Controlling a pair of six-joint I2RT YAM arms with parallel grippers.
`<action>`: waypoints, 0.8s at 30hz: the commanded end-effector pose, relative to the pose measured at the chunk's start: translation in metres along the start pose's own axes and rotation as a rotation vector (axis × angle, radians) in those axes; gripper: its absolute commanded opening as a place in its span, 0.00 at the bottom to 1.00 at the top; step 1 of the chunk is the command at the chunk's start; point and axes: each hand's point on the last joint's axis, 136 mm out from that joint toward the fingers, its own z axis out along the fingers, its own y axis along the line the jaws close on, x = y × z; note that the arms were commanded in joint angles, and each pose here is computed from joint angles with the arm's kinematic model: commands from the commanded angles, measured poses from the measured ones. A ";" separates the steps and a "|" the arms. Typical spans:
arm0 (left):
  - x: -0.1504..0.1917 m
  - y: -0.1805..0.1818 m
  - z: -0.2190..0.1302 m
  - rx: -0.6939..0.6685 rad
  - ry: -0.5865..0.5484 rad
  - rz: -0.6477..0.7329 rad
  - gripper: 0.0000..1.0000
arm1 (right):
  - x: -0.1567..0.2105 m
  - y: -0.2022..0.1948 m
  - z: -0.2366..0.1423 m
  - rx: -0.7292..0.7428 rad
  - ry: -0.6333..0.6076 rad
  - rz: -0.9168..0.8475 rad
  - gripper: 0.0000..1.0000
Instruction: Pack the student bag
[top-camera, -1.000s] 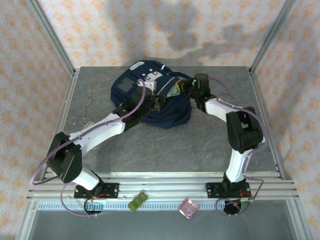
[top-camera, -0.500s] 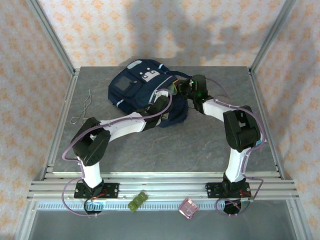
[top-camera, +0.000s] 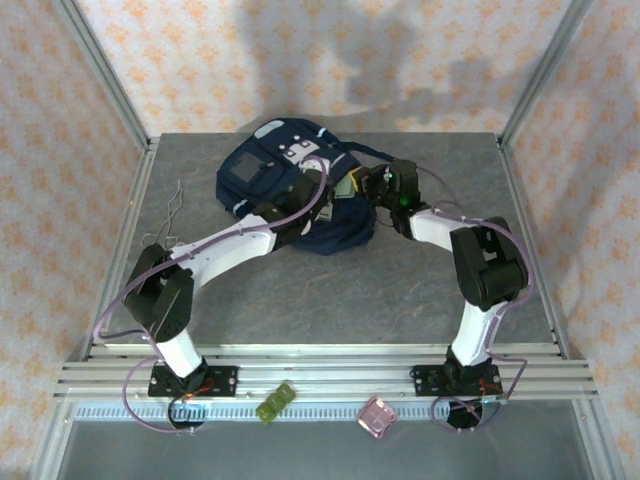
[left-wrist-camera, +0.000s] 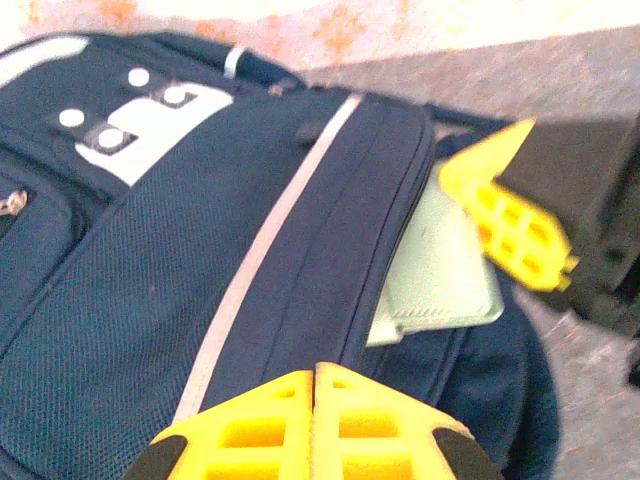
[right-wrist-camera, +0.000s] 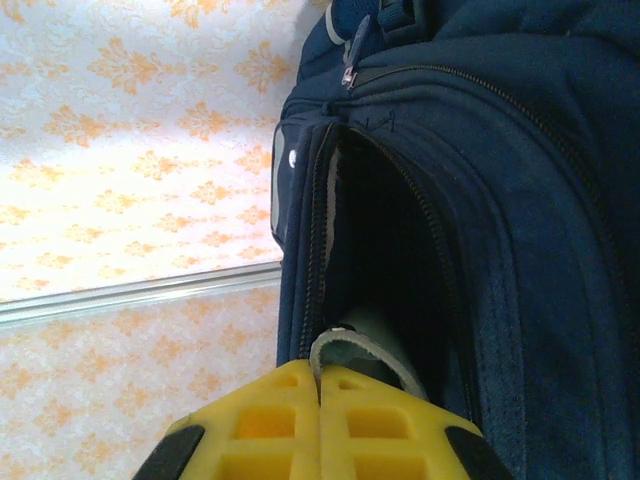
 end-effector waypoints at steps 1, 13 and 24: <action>-0.020 -0.012 -0.015 0.081 -0.008 -0.032 0.00 | -0.004 0.043 -0.017 -0.150 -0.022 0.007 0.00; 0.034 -0.004 0.014 0.060 0.075 0.047 0.66 | -0.003 0.036 -0.002 -0.144 0.001 0.021 0.00; 0.047 0.042 0.041 -0.246 0.018 0.242 0.66 | 0.000 0.037 -0.001 -0.148 0.012 0.011 0.00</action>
